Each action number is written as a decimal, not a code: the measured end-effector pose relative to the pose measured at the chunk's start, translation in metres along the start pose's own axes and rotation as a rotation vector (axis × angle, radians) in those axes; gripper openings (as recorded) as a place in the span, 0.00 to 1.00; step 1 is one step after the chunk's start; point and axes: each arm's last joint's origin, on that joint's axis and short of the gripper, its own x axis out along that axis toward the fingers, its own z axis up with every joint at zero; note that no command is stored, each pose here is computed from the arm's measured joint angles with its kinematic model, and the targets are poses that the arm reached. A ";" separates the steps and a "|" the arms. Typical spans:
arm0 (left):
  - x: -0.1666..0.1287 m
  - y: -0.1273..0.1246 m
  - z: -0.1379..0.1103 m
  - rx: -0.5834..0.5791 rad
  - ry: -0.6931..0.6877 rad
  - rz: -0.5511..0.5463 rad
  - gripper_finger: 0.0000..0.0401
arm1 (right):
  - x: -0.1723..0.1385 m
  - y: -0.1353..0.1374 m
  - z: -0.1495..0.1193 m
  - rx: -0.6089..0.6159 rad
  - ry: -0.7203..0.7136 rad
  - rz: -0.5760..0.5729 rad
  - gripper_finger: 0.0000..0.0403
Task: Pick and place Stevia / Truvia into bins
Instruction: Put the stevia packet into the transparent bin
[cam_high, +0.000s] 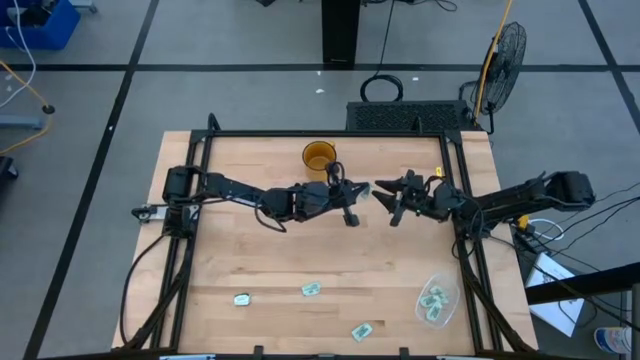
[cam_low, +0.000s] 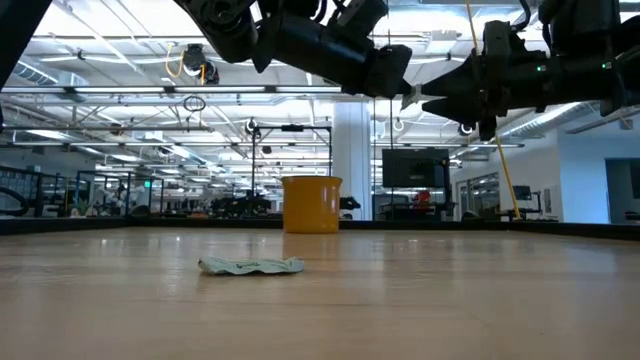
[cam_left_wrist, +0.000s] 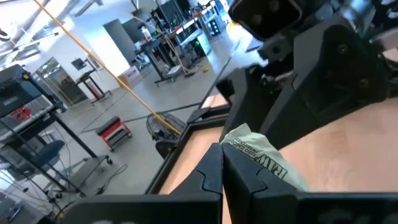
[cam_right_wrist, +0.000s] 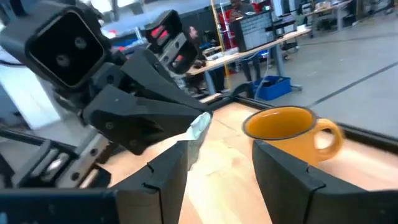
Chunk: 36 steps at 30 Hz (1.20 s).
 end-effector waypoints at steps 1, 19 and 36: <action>0.000 0.000 0.001 0.000 -0.001 0.000 0.01 | 0.001 0.000 0.000 0.014 0.001 0.022 0.42; 0.002 0.001 0.006 -0.004 -0.020 -0.030 0.01 | 0.009 -0.003 -0.010 0.005 0.025 0.027 0.40; 0.001 -0.001 0.002 0.010 0.016 -0.046 0.11 | 0.009 -0.005 -0.013 -0.131 0.054 0.020 0.01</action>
